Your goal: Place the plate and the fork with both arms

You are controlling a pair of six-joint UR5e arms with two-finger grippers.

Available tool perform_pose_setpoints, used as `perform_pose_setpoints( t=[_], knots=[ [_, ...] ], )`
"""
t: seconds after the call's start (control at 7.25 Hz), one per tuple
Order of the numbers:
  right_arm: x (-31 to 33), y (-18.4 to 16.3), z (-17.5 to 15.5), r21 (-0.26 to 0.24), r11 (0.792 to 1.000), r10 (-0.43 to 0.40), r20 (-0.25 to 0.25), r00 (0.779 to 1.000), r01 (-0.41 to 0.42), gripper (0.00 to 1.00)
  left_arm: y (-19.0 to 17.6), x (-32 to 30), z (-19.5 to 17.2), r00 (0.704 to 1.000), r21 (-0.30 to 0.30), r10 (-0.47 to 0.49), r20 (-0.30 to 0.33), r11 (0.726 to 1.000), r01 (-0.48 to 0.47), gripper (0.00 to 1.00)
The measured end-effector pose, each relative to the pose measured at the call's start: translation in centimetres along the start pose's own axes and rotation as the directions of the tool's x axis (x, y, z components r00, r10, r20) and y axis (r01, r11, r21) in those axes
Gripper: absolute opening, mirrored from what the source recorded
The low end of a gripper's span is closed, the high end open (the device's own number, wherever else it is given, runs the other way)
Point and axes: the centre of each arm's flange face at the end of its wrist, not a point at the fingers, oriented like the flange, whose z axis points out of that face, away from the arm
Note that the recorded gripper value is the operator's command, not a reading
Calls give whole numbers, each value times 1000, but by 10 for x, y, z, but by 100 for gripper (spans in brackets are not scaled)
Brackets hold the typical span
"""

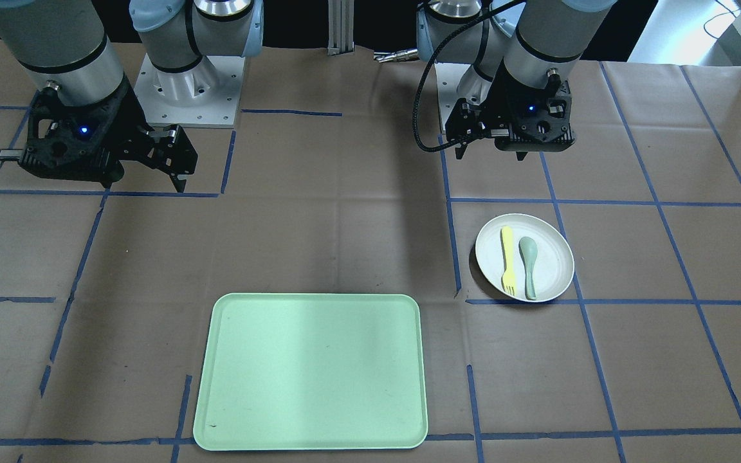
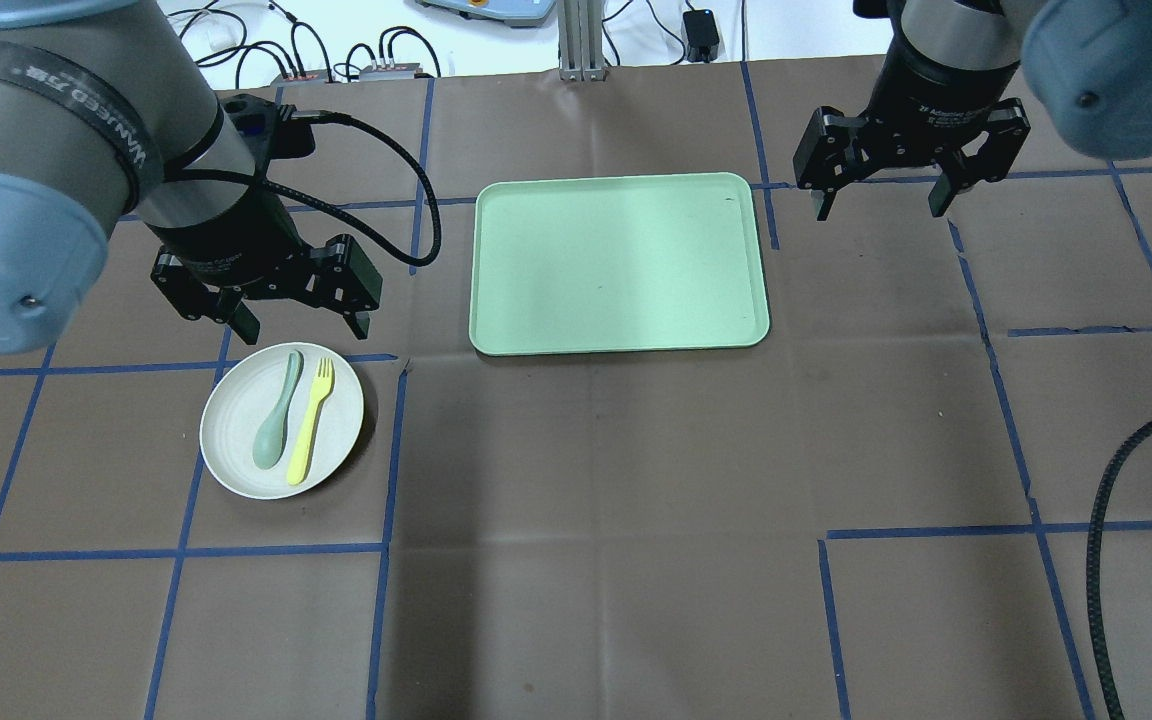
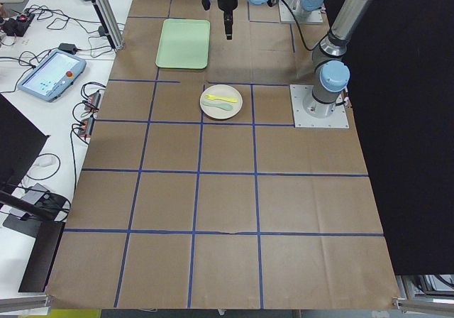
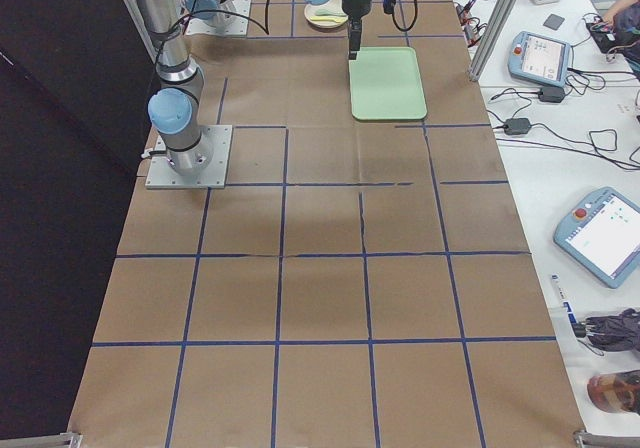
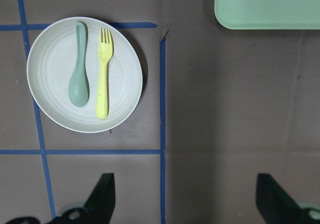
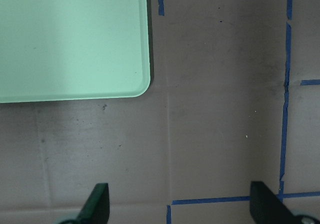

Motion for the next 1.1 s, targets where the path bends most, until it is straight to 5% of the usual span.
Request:
perform_pose_setpoints(
  t=[1.1],
  knots=[
    [-1,0,-1,2,1000,1,1,1000,-1,100,1,0,-6,1000,28,19,-1,999,-19,100]
  ],
)
